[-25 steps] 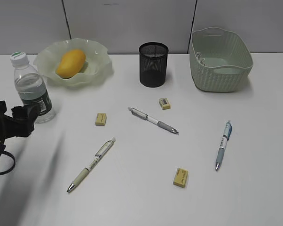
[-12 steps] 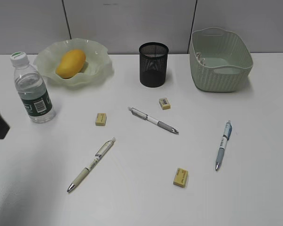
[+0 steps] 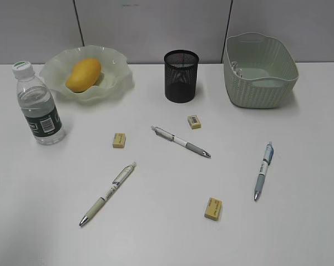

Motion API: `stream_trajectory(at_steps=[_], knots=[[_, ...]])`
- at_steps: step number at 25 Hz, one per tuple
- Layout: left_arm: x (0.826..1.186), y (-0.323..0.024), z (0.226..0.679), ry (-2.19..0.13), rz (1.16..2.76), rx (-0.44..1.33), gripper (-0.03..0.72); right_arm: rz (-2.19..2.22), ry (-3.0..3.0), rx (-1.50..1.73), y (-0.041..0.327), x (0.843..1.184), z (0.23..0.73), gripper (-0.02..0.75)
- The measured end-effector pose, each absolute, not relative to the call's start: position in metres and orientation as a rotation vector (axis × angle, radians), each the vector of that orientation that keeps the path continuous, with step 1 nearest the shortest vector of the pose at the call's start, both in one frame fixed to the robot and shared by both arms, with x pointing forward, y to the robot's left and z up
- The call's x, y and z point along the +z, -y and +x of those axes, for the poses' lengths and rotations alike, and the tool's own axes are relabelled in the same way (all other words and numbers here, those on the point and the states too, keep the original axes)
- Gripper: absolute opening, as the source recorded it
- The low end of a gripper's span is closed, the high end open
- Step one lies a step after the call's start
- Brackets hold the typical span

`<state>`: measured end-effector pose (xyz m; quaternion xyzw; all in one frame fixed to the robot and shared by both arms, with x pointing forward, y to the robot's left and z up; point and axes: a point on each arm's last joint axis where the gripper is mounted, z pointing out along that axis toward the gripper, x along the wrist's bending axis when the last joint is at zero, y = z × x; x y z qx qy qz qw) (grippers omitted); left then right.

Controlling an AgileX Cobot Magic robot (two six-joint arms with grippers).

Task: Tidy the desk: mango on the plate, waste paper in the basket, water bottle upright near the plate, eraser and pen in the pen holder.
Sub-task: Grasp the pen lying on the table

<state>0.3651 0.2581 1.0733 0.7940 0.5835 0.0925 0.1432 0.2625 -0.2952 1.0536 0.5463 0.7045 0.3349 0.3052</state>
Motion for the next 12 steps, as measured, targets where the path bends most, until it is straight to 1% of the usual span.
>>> stream_trajectory(at_steps=[2,8,12], knots=[[1.075,-0.267,0.337,-1.633,2.223,0.333,0.515,1.446,-1.865,0.887,0.295,1.054,0.262,0.593],[1.072,-0.290,0.270,-1.473,2.014,0.529,0.514,1.475,-1.901,0.848,0.294,1.053,0.267,0.593],[1.074,-0.302,0.235,-1.344,1.844,0.661,0.514,1.592,-1.972,0.758,0.292,1.066,0.281,0.573]])
